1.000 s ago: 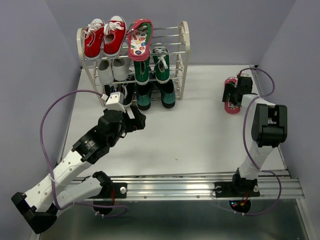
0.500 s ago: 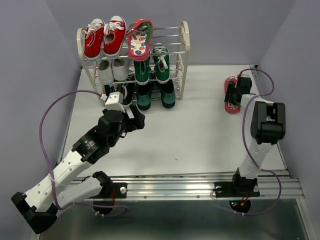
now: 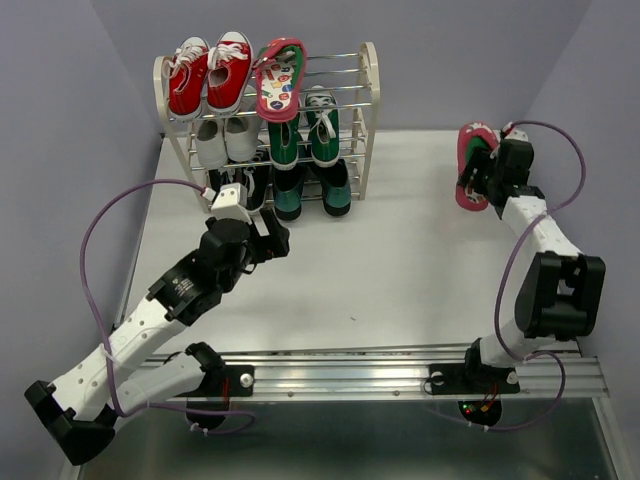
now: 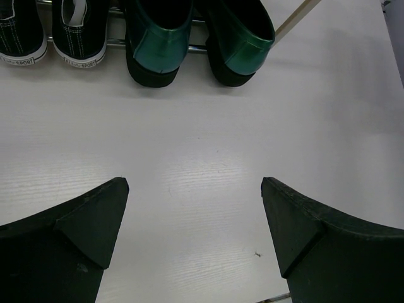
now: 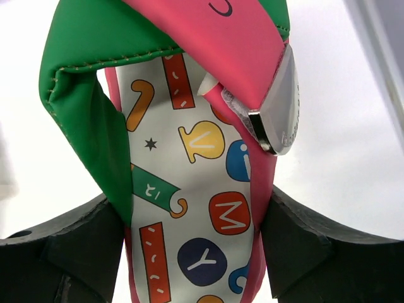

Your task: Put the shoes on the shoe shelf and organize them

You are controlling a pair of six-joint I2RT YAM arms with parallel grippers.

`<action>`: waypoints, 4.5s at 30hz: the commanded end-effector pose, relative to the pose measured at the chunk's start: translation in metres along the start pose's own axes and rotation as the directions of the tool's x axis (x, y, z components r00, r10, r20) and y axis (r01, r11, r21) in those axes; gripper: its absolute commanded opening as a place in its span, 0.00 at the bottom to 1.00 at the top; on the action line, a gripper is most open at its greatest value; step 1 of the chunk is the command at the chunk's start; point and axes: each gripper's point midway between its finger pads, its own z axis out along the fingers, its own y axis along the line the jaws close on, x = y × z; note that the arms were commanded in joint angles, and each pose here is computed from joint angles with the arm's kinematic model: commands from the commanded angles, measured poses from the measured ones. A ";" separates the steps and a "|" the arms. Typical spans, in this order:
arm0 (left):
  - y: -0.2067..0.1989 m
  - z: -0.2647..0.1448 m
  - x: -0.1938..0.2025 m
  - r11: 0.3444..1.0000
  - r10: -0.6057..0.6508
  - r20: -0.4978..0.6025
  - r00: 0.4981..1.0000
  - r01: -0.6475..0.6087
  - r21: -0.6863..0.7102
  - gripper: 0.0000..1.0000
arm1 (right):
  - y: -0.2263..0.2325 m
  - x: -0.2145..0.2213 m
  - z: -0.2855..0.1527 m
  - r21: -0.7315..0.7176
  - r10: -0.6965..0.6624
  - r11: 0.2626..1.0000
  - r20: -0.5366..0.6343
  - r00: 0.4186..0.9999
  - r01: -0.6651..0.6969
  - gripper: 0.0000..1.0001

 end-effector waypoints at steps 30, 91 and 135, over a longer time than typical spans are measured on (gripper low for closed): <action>0.002 -0.004 -0.006 1.000 -0.020 0.026 0.999 0.020 -0.012 0.99 | 0.349 -0.216 -0.309 -0.812 0.171 0.536 0.372 0.913 0.231 0.07; 0.010 -0.015 -0.004 0.997 -0.071 0.055 0.996 0.072 -0.013 0.99 | 0.401 -0.212 -0.211 -0.402 0.253 0.916 0.568 0.783 -0.004 1.00; -0.047 0.017 -0.166 0.993 -0.097 0.360 0.928 0.113 -0.025 0.98 | 0.292 -0.152 -0.205 -0.379 0.002 0.911 0.393 0.919 0.161 1.00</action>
